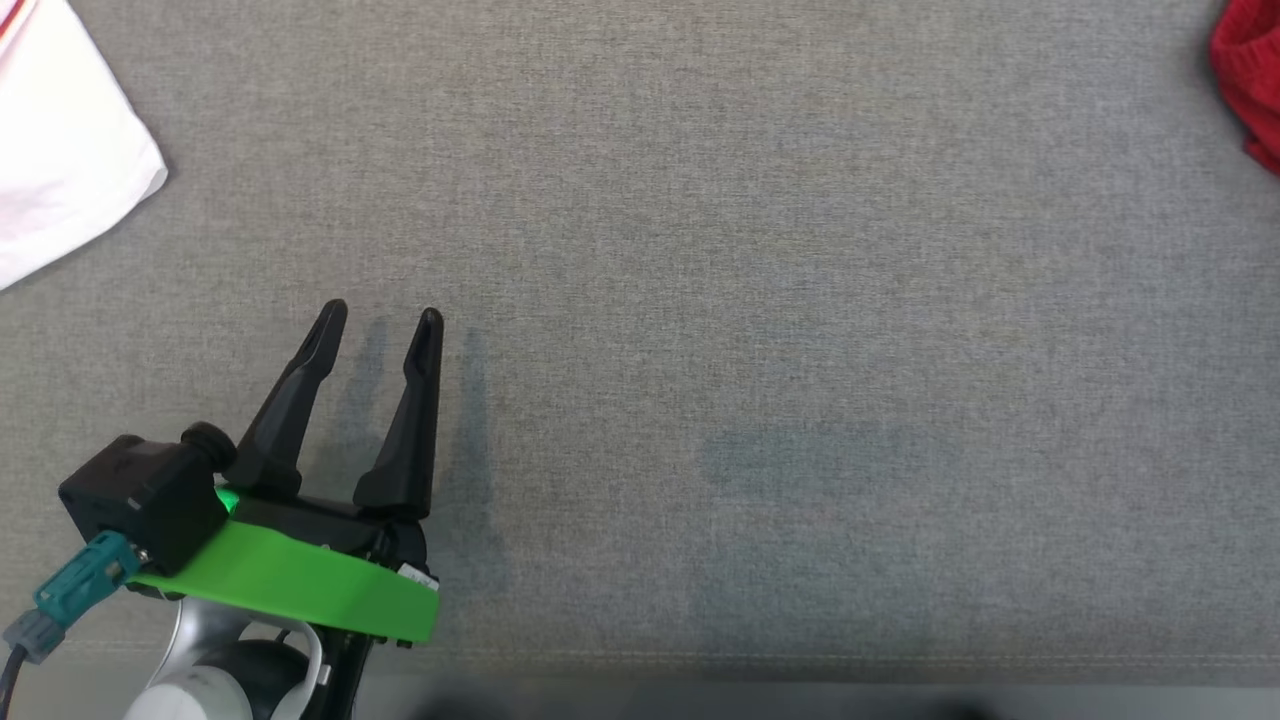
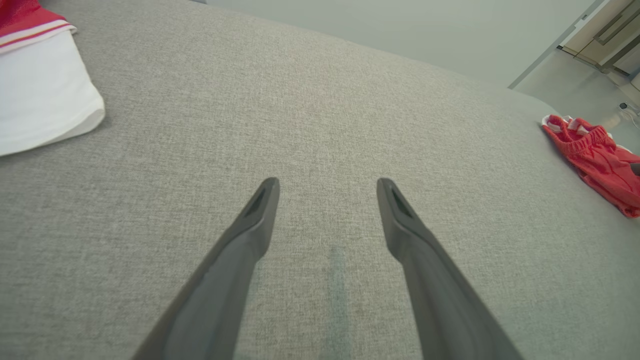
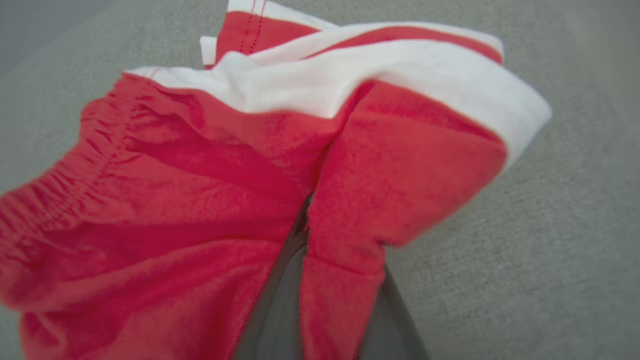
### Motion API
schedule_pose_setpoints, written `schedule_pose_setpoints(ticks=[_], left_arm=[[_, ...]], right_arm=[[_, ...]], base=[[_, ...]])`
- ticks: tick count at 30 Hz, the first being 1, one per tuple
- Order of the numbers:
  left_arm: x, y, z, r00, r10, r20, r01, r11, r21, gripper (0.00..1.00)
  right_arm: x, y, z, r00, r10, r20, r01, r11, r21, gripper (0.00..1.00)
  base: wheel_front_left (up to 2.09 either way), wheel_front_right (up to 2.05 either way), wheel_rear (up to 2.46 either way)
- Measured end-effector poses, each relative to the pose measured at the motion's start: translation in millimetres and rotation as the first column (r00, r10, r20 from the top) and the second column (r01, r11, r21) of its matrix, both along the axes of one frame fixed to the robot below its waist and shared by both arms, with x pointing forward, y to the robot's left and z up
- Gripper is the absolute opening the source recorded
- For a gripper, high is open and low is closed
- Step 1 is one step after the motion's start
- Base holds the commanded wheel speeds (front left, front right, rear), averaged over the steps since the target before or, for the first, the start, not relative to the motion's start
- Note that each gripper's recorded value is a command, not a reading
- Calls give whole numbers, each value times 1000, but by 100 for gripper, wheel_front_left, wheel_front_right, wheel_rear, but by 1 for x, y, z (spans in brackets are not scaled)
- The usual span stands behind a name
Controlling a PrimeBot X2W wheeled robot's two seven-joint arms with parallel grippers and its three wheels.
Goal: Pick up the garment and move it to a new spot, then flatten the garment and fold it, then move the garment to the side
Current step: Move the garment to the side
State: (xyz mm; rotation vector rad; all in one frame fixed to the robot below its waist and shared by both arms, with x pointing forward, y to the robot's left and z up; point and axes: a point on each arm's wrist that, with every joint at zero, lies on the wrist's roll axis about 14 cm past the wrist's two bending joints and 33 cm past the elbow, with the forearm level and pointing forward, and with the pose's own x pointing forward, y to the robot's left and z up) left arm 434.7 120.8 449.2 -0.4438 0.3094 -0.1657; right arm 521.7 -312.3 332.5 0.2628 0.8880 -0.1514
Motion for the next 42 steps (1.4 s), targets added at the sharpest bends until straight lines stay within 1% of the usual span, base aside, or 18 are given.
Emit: schedule_pose_setpoints(ticks=[8,9,11,15,23,28,31,33,35,37,39,42], left_arm=[[3,-18,-1,998,-61,-9,61,998,-28,100],[3,-21,0,998,-68,-8,68,997,-32,100],[4,-23,0,997,-77,-10,77,996,-35,100],[4,-24,0,997,-79,-10,79,996,-38,100],[5,-23,4,997,-72,2,72,997,-37,100],[5,-26,9,997,-71,15,71,997,-43,100],[5,-28,12,997,-71,22,72,996,-48,100],[5,-29,15,997,-71,34,73,996,-52,100],[4,-30,19,996,-71,45,74,996,-56,100],[4,-32,23,996,-71,55,75,995,-60,100],[2,-34,25,995,-74,61,78,995,-68,100],[0,-38,32,994,-76,78,82,994,-76,100]], right_arm=[[-17,-40,10,995,-99,4,99,994,-50,0],[-18,-45,10,994,-112,8,112,992,-59,100],[-21,-49,8,992,-127,4,127,990,-64,100],[-26,-40,-2,992,-126,-19,125,991,-44,100],[-38,-44,-7,991,-132,-37,129,989,-74,100],[-60,-58,-9,983,-172,-66,166,981,-97,100],[-70,-64,-8,978,-200,-58,193,975,-105,100],[-74,-67,-4,976,-217,-34,213,972,-104,100],[-70,-69,5,972,-233,21,234,967,-100,100],[-62,-72,21,964,-247,104,256,962,-92,100],[-52,-74,40,946,-261,194,280,957,-76,100],[-42,-72,67,926,-236,295,271,959,-82,100]], base=[[0,0,0],[0,0,0],[0,0,0],[0,0,0],[0,0,0],[0,0,0],[0,0,0],[0,0,0],[0,0,0],[0,0,0],[0,0,0],[0,0,0]])
